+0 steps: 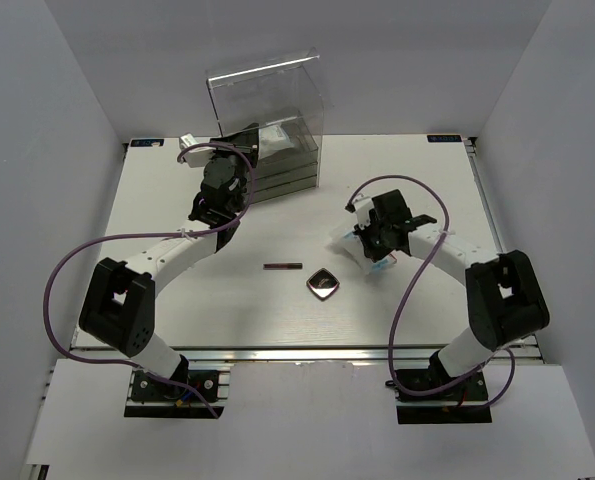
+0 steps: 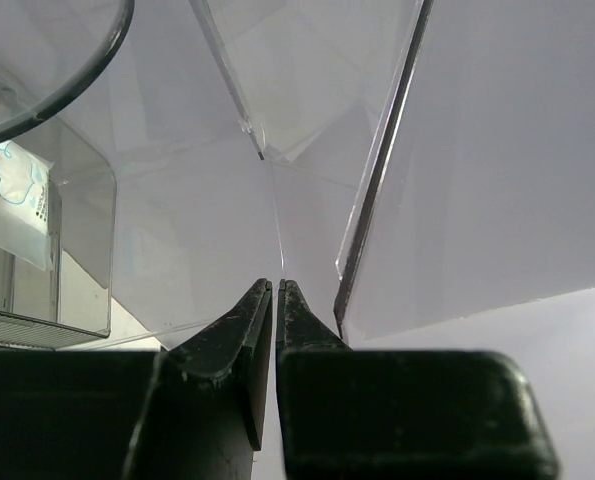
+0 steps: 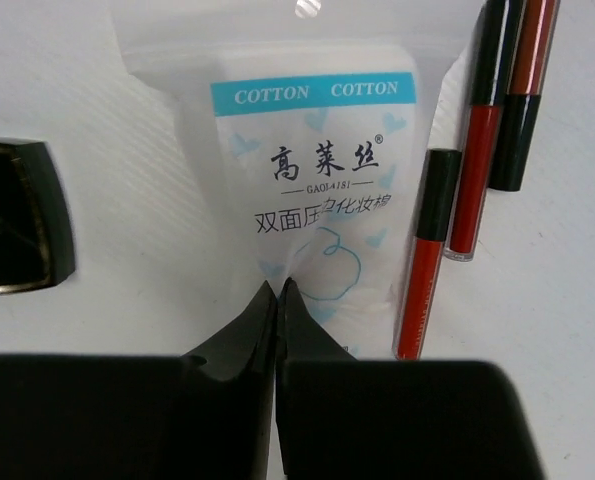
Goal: Organize the makeup
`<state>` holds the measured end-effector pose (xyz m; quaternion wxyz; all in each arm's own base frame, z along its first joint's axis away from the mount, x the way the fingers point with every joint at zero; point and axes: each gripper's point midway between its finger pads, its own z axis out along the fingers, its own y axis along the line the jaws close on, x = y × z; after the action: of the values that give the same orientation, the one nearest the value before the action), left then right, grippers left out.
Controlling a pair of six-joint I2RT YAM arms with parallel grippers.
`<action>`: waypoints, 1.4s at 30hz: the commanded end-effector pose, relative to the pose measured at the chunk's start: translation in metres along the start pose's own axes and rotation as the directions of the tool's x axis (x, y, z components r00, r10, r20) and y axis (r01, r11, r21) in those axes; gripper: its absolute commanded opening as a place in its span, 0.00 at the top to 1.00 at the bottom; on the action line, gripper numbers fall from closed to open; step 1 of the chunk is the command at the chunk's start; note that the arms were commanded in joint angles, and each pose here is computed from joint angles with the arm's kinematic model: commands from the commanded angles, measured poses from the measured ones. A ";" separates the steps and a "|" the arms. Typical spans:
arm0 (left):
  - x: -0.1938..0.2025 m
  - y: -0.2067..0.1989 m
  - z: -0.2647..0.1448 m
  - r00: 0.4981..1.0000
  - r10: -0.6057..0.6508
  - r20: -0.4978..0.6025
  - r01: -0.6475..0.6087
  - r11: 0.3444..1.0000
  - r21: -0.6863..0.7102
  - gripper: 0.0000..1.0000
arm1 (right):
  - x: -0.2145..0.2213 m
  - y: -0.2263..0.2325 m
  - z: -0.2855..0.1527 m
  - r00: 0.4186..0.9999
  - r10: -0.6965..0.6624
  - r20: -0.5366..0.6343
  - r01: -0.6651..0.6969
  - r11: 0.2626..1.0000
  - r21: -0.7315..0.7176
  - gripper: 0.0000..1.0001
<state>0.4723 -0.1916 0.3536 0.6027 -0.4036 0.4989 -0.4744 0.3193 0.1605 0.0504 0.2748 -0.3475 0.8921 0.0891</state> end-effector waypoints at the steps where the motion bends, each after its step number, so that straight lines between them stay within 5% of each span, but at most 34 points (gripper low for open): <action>1: -0.013 -0.027 -0.004 0.999 -0.035 0.015 0.034 0.997 0.062 0.80 | -0.020 0.017 -0.023 0.996 -0.023 0.082 0.029 0.997 -0.078 1.00; 7: -0.015 -0.032 -0.003 0.998 -0.055 0.020 0.053 0.996 0.071 0.80 | -0.099 0.047 -0.087 0.911 -0.107 0.399 0.188 0.967 -0.169 1.00; 10: -0.015 -0.037 -0.001 0.998 -0.057 0.017 0.056 0.995 0.078 0.80 | -0.145 0.046 -0.103 0.776 -0.296 0.557 0.354 0.935 0.004 1.00; 12: -0.014 -0.037 0.000 0.998 -0.057 0.013 0.056 0.996 0.076 0.80 | -0.184 0.039 -0.111 0.618 -0.470 0.630 0.457 0.867 0.199 1.00; 16: -0.014 -0.046 0.003 0.998 -0.068 0.013 0.067 0.993 0.093 0.80 | -0.242 0.042 -0.111 0.410 -0.663 0.627 0.531 0.732 0.426 1.00; 18: -0.014 -0.048 0.004 0.998 -0.067 0.009 0.066 0.993 0.093 0.80 | -0.260 0.040 -0.097 0.364 -0.710 0.603 0.534 0.689 0.489 1.00; 19: -0.014 -0.049 0.004 0.997 -0.070 0.010 0.069 0.993 0.096 0.80 | -0.286 0.037 -0.112 0.284 -0.758 0.587 0.494 0.641 0.588 1.00; 25: -0.015 -0.058 0.005 0.997 -0.078 0.007 0.076 0.992 0.105 0.80 | -0.359 0.023 -0.109 0.173 -0.852 0.494 0.359 0.522 0.774 1.00; 33: -0.014 -0.061 0.006 0.996 -0.084 -0.001 0.084 0.991 0.107 0.80 | -0.399 0.021 -0.074 0.141 -0.901 0.411 0.315 0.434 0.844 1.00; 35: -0.013 -0.059 0.006 0.996 -0.085 -0.004 0.085 0.991 0.104 0.80 | -0.407 0.018 -0.056 0.154 -0.908 0.390 0.333 0.419 0.845 0.88; 36: -0.013 -0.059 0.006 0.996 -0.085 -0.006 0.086 0.991 0.103 0.80 | -0.408 0.011 -0.050 0.182 -0.911 0.371 0.334 0.412 0.847 0.64; 39: -0.011 -0.057 0.006 0.996 -0.086 -0.010 0.087 0.991 0.100 0.80 | -0.403 0.010 -0.025 0.200 -0.916 0.348 0.385 0.400 0.832 0.31; 42: -0.010 -0.056 0.006 0.996 -0.088 -0.012 0.089 0.991 0.097 0.80 | -0.392 0.012 -0.019 0.210 -0.909 0.360 0.410 0.416 0.812 0.15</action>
<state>0.4758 -0.1902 0.3809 0.5968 -0.4068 0.4794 -0.4985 0.5445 0.3902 0.2637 0.7136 -0.5524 0.4014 -0.1567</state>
